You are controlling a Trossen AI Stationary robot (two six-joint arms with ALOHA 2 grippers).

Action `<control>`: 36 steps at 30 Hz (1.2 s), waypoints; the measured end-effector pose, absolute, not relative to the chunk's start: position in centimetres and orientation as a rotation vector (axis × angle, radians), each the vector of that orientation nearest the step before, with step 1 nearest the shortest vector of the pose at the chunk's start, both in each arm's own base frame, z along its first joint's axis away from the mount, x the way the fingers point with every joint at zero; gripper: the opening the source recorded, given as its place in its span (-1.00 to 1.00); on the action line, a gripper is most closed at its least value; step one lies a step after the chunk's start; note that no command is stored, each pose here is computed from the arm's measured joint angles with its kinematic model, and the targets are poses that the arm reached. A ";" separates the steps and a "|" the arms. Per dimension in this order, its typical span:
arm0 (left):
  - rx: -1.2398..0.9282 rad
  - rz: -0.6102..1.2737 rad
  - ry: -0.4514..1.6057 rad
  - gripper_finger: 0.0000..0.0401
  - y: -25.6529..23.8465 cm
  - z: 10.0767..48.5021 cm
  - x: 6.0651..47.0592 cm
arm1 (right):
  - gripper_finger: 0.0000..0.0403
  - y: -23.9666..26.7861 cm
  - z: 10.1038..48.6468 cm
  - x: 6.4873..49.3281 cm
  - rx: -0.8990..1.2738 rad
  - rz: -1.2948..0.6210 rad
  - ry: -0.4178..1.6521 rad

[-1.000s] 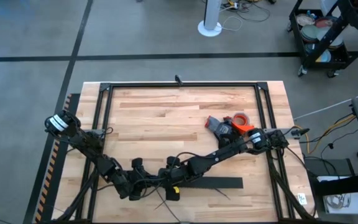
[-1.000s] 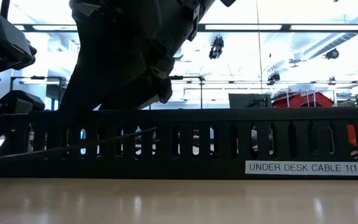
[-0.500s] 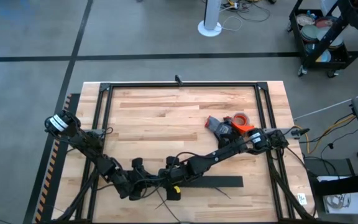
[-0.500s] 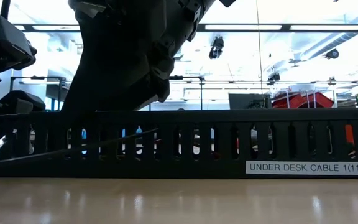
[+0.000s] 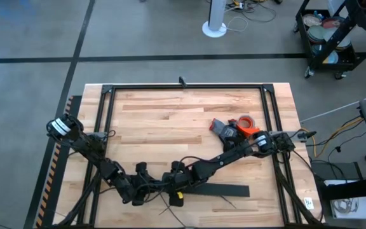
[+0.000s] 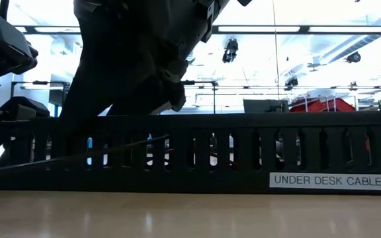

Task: Ziptie cables
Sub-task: Insert the black cable duct cover into the black cable duct

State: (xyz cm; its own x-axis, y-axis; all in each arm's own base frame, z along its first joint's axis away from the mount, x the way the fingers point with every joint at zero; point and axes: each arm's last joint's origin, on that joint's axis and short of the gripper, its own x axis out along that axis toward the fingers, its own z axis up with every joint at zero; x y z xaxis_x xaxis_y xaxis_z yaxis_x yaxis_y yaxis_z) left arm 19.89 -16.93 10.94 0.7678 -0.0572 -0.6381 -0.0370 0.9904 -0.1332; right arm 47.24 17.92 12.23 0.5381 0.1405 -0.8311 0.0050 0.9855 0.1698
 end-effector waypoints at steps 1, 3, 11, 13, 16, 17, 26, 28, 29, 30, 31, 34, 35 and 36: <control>-0.143 -0.010 0.693 0.18 -16.9 10.9 19.9 | 0.14 17.8 12.2 47.3 0.167 0.069 1.000; -0.144 -0.013 0.691 0.19 -17.0 11.0 19.9 | 0.13 17.6 12.2 47.3 0.178 0.053 1.001; -0.136 -0.013 0.697 0.19 -17.0 10.9 19.9 | 0.10 18.0 12.3 47.3 0.132 0.101 0.986; -0.136 -0.006 0.695 0.19 -17.0 10.9 19.9 | 0.12 18.0 12.3 47.1 0.128 0.045 0.998; -0.149 0.005 0.694 0.18 -16.8 10.8 19.8 | 0.13 18.0 12.3 47.2 0.114 0.137 1.013; -0.148 0.010 0.693 0.17 -16.8 10.8 19.8 | 0.13 18.3 12.3 47.1 0.085 0.155 1.001; -0.152 0.008 0.688 0.20 -16.6 10.9 19.6 | 0.24 18.6 12.2 46.9 0.062 0.109 0.993; -0.165 0.012 0.683 0.19 -16.6 11.0 19.7 | 0.29 18.5 12.1 47.0 0.058 0.091 0.989; -0.169 0.014 0.681 0.19 -16.6 11.0 19.7 | 0.31 18.5 12.1 47.0 0.052 0.078 0.985; -0.169 0.015 0.680 0.18 -16.7 11.0 19.8 | 0.33 18.5 12.1 47.0 0.050 0.074 0.983; -0.174 0.016 0.680 0.18 -16.7 11.1 19.8 | 0.34 18.4 12.1 47.1 0.053 0.071 0.983; -0.189 0.019 0.686 0.18 -16.7 11.0 19.7 | 0.37 18.2 12.1 47.2 0.059 0.067 0.986; -0.190 0.019 0.685 0.18 -16.8 11.0 19.6 | 0.37 18.0 12.3 47.1 0.056 0.070 0.986; -0.193 0.022 0.683 0.18 -16.9 11.0 19.5 | 0.38 18.0 12.5 47.1 0.056 0.075 0.986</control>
State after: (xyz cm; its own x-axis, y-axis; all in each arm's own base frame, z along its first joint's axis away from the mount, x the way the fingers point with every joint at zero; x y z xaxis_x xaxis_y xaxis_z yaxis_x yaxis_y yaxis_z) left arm 19.51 -16.86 11.01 0.7761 -0.0427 -0.6291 -0.0837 0.9819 -0.1699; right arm 47.14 17.98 12.51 0.5494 0.0889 -0.8308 -0.0383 0.9960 0.0812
